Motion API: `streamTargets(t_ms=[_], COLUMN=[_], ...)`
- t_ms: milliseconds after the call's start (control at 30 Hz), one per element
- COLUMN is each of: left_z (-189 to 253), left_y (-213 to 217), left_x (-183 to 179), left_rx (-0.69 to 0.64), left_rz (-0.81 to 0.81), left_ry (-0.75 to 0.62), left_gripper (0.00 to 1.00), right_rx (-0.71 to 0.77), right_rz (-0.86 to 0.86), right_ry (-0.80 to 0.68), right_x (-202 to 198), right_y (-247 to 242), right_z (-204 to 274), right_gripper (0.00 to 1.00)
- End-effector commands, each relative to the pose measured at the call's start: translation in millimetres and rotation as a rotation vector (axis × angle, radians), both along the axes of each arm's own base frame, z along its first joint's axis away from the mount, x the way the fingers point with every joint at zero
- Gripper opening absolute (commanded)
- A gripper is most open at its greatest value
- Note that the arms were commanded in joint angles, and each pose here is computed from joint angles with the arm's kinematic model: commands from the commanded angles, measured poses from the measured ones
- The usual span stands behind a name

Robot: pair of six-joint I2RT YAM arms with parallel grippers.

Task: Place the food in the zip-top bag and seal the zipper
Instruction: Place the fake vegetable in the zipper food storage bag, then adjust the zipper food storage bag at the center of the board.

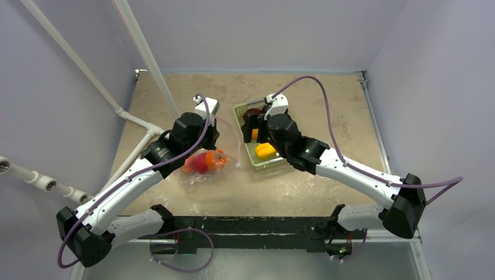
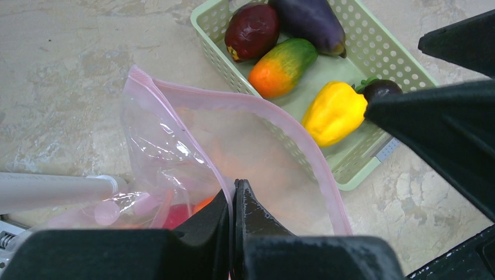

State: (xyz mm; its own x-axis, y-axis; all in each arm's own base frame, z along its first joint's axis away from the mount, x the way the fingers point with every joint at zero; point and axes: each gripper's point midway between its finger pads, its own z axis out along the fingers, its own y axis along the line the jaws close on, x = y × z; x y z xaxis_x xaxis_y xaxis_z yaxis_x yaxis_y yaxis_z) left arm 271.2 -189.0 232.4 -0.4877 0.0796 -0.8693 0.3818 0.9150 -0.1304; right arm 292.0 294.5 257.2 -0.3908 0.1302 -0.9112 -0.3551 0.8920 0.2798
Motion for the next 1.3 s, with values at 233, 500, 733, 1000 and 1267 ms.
streamTargets(t_ms=[233, 500, 733, 1000, 1267], left_z=[13.6, 16.3, 19.7, 22.4, 34.2], left_y=[-1.7, -0.6, 0.3, 1.1, 11.3], left_x=[2.9, 2.4, 1.3, 0.5, -2.9], left_rx=[-0.021, -0.024, -0.031, -0.036, -0.026], left_rz=[-0.01, -0.007, -0.007, -0.006, 0.022], left_ry=[-0.049, -0.056, -0.064, -0.071, -0.094], left_gripper=[0.0, 0.0, 0.0, 0.0, 0.0], right_rx=[0.062, 0.11, 0.09, 0.073, 0.078], right_rz=[0.101, 0.259, 0.282, 0.288, 0.219], right_ry=[0.075, 0.111, 0.154, 0.181, 0.12], right_x=[-11.3, -24.4, -15.5, -5.9, 9.2], right_y=[7.8, 38.7, 58.4, 73.3, 68.8], right_z=[5.3, 0.7, -23.0, -41.3, -14.7], right_gripper=[0.83, 0.77, 0.65, 0.43, 0.0])
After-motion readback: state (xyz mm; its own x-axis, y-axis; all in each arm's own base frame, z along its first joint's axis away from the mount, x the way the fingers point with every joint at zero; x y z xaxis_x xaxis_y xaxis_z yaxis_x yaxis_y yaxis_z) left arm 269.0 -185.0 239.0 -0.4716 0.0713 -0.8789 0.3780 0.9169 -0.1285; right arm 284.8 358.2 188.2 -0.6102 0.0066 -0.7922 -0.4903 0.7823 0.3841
